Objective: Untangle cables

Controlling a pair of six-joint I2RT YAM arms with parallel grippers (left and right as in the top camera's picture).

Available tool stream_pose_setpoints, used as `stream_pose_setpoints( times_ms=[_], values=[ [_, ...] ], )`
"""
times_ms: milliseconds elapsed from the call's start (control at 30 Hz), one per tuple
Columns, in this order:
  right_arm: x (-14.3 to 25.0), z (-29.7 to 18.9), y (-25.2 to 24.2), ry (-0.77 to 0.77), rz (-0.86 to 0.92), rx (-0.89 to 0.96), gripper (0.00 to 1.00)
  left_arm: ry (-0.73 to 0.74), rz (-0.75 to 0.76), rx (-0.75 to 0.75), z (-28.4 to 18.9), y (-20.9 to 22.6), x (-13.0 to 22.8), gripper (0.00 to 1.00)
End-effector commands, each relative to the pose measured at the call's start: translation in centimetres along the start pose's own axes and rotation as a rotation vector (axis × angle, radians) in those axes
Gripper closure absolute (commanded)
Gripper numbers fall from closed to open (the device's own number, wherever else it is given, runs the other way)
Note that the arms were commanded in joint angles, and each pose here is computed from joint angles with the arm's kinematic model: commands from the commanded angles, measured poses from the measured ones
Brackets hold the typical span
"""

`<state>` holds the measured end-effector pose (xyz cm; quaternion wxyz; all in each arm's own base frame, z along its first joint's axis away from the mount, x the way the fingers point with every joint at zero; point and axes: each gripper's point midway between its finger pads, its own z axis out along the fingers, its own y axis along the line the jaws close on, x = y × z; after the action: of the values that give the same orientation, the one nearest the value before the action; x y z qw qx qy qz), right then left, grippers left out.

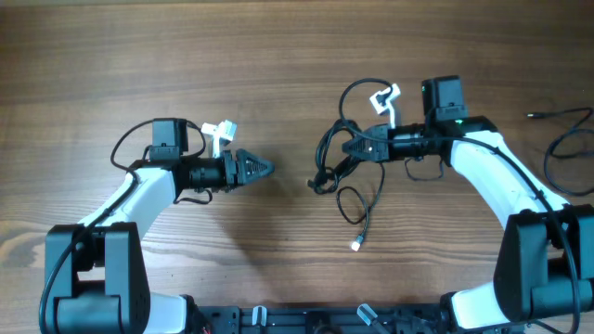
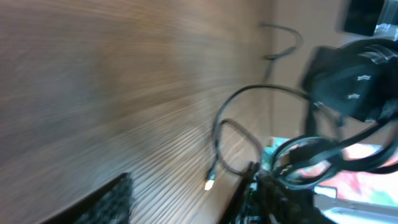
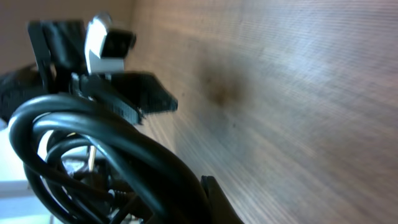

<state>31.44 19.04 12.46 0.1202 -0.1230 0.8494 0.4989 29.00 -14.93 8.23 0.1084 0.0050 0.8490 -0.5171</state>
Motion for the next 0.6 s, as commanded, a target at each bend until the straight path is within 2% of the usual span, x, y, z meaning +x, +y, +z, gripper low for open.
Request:
stream_pose_setpoints(
  times_ms=[0,200,367,433,567],
  values=[
    [1.0,1.2,2.1,0.054,-0.091,-0.027,0.96,0.031,0.086,0.117,0.4,-2.3,0.3,0.24],
    [2.6,4.0,-0.5,0.125,-0.105,0.253,0.96,0.079,0.135,0.111,2.0,-3.1,1.3,0.21],
    [2.9,4.4,-0.9,0.136,-0.114,0.304,0.96,0.101,0.155,0.099,2.8,-3.3,1.8,0.20],
    [2.6,3.6,-2.9,0.101,-0.007,0.435,0.96,0.098,0.154,0.102,2.8,-3.3,1.7,0.20],
    [2.4,3.6,-3.1,0.089,0.000,0.449,0.96,0.098,0.158,0.105,2.8,-3.4,1.7,0.16]
  ],
)
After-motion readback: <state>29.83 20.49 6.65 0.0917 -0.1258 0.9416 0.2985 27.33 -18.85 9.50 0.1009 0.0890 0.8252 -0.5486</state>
